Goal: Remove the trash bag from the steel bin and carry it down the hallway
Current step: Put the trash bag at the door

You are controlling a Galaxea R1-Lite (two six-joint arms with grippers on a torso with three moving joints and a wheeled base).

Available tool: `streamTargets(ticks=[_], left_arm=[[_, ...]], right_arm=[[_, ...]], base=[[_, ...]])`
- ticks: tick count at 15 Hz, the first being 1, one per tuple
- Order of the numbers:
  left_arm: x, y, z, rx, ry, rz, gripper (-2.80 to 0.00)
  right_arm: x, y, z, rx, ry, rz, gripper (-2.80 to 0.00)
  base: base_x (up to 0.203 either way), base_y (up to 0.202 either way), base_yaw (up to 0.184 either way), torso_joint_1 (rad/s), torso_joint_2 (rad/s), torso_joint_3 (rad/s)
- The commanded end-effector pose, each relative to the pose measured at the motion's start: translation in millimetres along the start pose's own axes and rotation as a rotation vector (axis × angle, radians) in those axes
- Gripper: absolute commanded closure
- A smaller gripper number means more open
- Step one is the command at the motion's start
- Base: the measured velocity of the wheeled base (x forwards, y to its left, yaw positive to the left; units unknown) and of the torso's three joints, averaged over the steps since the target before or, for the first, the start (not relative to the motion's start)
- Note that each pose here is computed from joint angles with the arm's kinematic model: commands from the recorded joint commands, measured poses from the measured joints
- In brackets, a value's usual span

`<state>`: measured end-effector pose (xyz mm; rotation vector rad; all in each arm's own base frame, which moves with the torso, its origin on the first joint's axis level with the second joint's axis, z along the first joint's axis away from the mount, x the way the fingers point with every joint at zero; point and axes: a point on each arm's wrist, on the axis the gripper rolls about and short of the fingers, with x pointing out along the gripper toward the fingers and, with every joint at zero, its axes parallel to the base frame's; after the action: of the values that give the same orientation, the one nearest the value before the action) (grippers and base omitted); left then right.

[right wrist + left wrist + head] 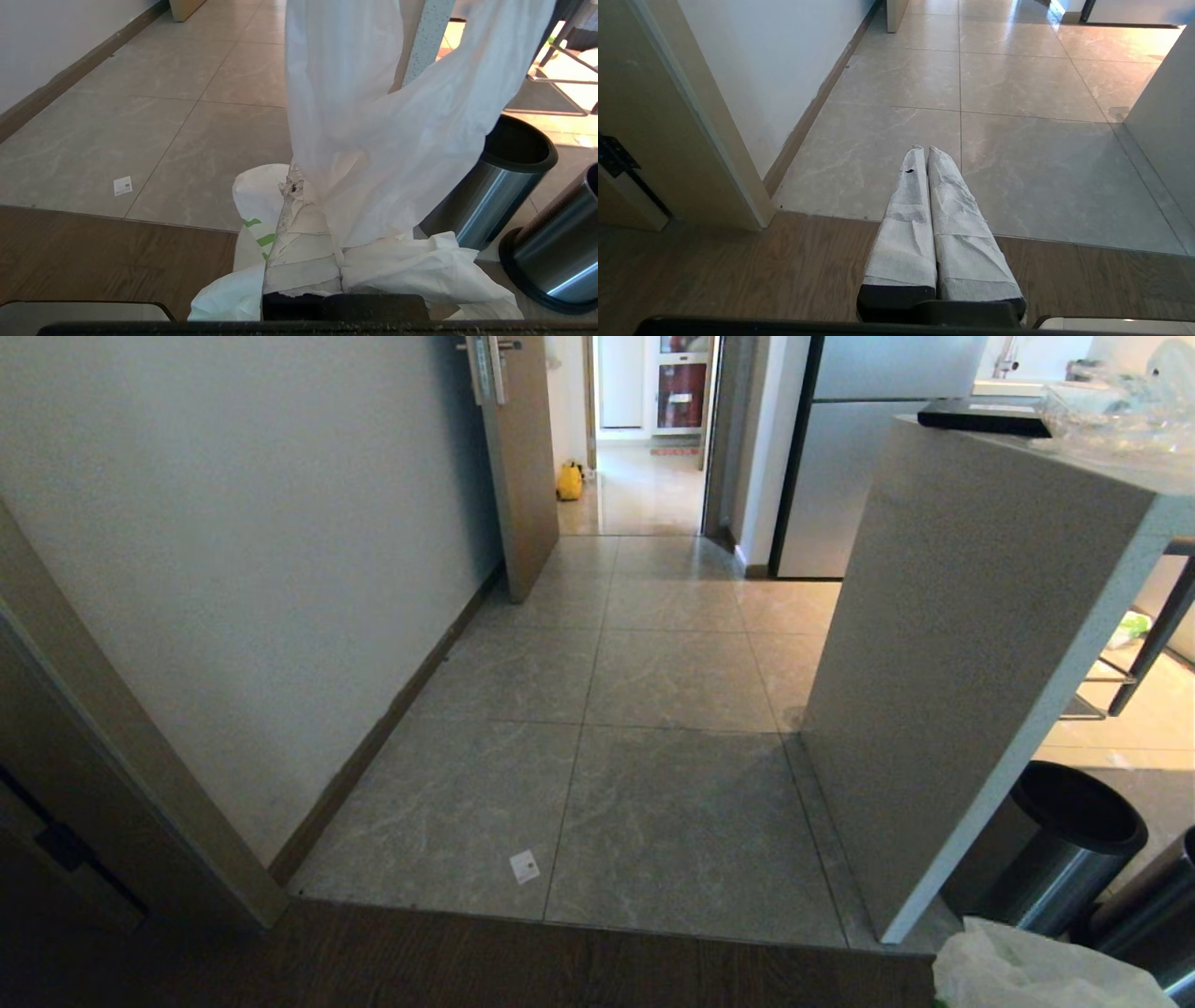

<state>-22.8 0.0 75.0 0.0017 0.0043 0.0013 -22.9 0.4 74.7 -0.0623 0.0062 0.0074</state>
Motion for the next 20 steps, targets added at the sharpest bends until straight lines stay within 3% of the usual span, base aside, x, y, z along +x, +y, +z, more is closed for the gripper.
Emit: streamTargets(ticks=[1, 20], left_arm=[[0.0, 0.0, 0.0, 0.000, 0.000, 0.000, 0.00], [0.0, 0.0, 0.0, 0.006, 0.000, 0.000, 0.00]], right_arm=[[0.0, 0.0, 0.0, -0.001, 0.000, 0.000, 0.00], [0.0, 0.0, 0.0, -0.001, 0.000, 0.000, 0.00]], base=[[0.000, 0.000, 0.000, 0.000, 0.00, 0.000], [0.000, 0.000, 0.000, 0.000, 0.00, 0.000]])
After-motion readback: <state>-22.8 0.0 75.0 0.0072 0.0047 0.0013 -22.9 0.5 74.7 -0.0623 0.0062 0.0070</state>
